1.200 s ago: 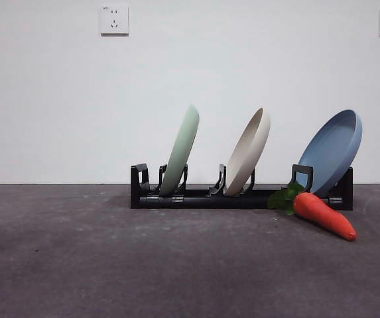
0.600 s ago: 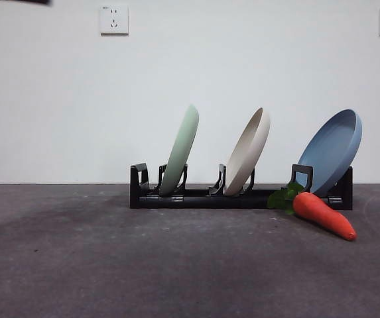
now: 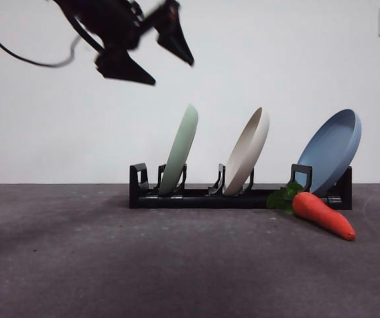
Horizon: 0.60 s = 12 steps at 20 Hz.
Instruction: Take the green plate from the plate rack,put the plate on the table,take the carrot from the table,put the carrot in the plate
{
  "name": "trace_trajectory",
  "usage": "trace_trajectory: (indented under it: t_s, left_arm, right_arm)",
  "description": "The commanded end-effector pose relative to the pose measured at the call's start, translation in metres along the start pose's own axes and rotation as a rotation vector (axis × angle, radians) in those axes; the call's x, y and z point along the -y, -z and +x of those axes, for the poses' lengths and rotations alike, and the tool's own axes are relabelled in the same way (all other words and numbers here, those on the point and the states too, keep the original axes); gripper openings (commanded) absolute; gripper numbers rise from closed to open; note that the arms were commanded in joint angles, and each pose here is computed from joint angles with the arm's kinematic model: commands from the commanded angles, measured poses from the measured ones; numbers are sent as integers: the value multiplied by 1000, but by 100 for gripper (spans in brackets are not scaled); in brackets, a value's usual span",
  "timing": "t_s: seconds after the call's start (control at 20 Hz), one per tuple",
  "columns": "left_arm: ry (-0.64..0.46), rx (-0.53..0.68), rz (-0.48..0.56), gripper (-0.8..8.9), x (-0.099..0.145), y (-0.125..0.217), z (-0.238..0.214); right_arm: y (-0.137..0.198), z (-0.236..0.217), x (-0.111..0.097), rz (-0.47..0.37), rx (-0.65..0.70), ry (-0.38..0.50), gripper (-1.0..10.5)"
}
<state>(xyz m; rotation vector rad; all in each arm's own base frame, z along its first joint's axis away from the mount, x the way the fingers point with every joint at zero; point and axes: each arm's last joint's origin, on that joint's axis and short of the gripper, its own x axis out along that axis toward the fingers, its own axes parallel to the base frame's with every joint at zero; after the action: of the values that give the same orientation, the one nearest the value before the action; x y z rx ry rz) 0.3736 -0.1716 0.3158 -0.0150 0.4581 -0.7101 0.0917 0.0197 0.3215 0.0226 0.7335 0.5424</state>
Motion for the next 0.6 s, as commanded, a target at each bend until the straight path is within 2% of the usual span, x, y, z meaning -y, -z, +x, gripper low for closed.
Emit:
trace_trajectory:
  t_s: [0.05, 0.4, 0.6]
  left_arm:
    - [1, 3, 20, 529, -4, 6, 25]
    - [-37, -59, 7, 523, -14, 37, 67]
    - [-31, -84, 4, 393, -13, 44, 73]
  right_arm:
    - [-1, -1, 0, -2, 6, 0, 660]
    - [-1, 1, 0, 1, 0, 2, 660]
    - [-2, 3, 2, 7, -13, 0, 659]
